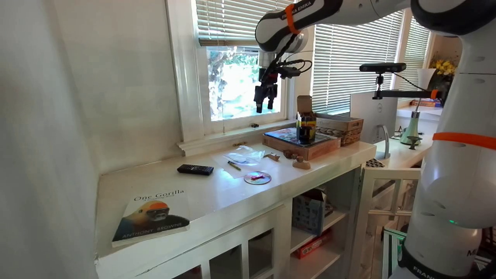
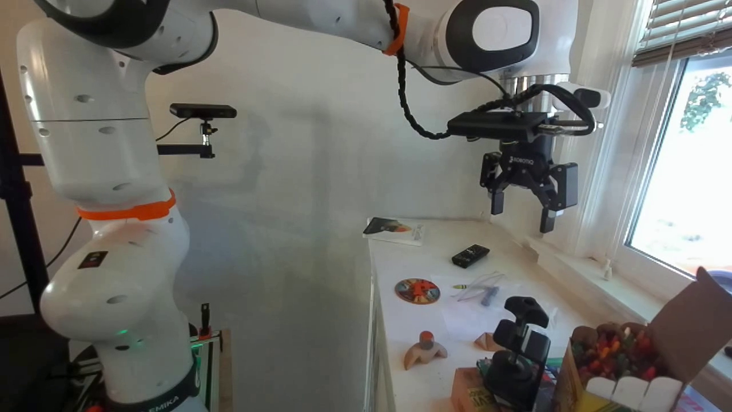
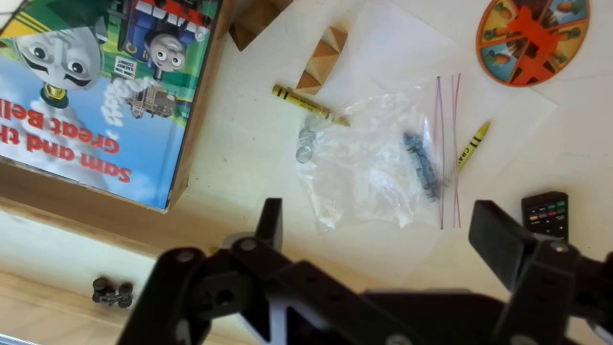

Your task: Pick up the plastic bag and shake it

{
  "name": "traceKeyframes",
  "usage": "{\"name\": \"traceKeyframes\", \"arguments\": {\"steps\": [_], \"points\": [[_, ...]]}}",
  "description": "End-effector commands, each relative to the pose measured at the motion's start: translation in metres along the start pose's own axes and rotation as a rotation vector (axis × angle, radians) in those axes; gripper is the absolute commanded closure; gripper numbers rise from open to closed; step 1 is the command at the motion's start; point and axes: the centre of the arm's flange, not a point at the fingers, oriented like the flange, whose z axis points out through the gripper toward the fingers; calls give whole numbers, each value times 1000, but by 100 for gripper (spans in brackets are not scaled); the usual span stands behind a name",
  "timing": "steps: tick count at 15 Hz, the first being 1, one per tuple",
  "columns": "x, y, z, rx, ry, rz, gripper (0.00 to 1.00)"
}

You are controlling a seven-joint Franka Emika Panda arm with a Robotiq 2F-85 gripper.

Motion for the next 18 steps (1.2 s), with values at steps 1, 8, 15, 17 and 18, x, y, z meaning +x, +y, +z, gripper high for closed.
{"name": "traceKeyframes", "arguments": {"steps": [1, 8, 15, 17, 18], "points": [[0, 0, 0, 0, 0, 0, 0], [35, 18, 43, 104, 46, 48, 0], [41, 53, 103, 199, 128, 98, 0], [42, 65, 119, 173, 114, 80, 18], [41, 70, 128, 164, 101, 63, 30]]}}
